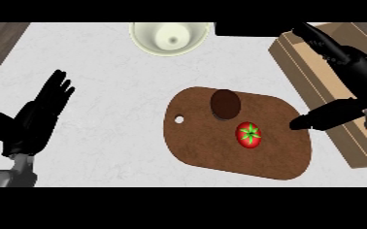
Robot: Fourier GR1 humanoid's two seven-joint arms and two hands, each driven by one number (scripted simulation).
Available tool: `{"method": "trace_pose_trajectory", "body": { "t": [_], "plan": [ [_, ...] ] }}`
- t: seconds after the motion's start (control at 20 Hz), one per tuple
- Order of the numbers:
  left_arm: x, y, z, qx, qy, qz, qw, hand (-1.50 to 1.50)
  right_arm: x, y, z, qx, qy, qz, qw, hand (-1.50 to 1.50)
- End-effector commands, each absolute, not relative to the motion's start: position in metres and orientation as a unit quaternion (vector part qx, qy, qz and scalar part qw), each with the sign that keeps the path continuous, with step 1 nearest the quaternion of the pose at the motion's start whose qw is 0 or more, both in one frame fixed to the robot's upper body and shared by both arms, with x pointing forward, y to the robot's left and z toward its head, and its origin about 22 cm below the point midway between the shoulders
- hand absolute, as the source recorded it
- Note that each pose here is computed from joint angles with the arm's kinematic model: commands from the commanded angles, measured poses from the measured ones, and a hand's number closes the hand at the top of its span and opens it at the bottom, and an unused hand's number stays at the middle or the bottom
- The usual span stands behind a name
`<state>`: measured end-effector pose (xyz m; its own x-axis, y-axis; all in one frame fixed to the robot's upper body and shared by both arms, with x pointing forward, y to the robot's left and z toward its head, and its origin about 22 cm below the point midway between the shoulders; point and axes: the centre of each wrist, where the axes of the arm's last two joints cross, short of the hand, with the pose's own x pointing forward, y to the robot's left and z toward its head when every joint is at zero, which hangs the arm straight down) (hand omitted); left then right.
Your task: Pick the cupcake from the cutting board and place it in the cardboard box
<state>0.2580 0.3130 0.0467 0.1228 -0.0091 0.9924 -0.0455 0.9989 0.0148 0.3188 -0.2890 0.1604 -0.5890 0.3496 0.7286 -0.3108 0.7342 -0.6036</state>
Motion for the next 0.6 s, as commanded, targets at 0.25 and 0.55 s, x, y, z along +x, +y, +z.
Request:
{"method": "trace_pose_trajectory", "body": {
  "t": [0.25, 0.55],
  "plan": [
    [0.253, 0.313, 0.051, 0.013, -0.657, 0.009, 0.754, 0.00, 0.319, -0.234, 0.200, -0.165, -0.649, 0.588, 0.454, -1.50],
    [0.249, 0.321, 0.061, 0.021, -0.662, 0.019, 0.749, 0.00, 0.322, -0.188, 0.203, -0.162, -0.573, 0.640, 0.486, -1.50]
  ]
}}
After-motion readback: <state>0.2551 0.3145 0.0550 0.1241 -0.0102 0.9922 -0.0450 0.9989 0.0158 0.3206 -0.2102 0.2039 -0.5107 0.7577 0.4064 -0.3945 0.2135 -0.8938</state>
